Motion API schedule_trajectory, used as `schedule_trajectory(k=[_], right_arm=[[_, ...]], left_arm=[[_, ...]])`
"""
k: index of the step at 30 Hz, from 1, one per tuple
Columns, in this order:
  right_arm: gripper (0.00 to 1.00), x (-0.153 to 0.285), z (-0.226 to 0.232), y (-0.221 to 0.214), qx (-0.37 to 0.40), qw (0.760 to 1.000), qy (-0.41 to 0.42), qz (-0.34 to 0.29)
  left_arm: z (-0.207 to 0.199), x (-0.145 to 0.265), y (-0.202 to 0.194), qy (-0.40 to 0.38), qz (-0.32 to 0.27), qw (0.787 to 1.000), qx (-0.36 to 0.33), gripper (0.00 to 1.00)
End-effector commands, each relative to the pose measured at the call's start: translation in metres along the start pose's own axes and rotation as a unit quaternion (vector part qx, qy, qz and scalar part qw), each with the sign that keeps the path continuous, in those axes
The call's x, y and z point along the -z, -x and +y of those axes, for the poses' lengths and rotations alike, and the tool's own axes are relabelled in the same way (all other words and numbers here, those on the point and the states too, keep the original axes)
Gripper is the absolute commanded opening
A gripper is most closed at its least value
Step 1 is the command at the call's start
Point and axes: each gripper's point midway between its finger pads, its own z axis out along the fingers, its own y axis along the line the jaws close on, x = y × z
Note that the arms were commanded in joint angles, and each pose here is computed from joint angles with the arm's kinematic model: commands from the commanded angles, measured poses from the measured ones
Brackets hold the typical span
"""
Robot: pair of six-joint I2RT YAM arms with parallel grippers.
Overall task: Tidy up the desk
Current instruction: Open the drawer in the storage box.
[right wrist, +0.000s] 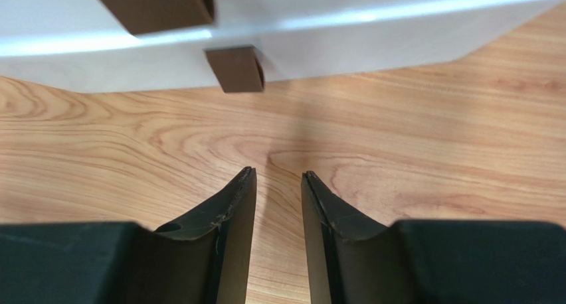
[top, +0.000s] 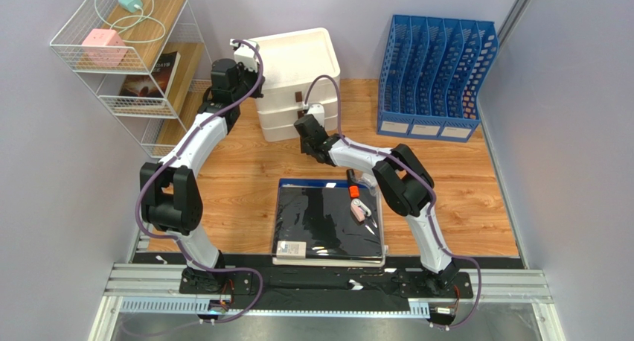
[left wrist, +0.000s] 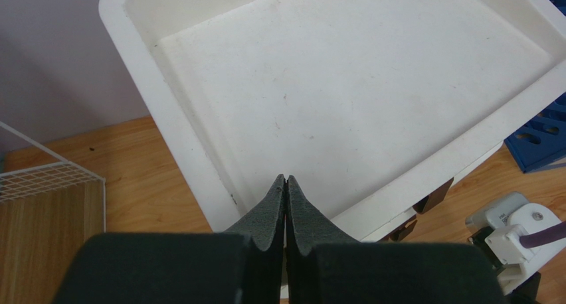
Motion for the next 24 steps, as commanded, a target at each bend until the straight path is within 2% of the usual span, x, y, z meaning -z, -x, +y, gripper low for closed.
schedule_trajectory(k=[1, 7, 24], right_arm=[[0.35, 0.002, 0.023, 0.046, -0.002, 0.998, 0.028, -0.053], [0.35, -0.006, 0.031, 0.056, 0.0, 0.996, 0.046, -0.07], [0.34, -0.023, 0.024, 0.066, -0.004, 0.997, 0.044, -0.067]], left_arm=[[-0.004, 0.012, -0.064, -0.007, 0.105, 0.994, 0.022, 0.0], [-0.005, 0.011, -0.07, -0.012, 0.111, 0.994, 0.02, 0.0], [-0.013, 0.017, -0.074, -0.032, 0.116, 0.993, 0.019, 0.0]])
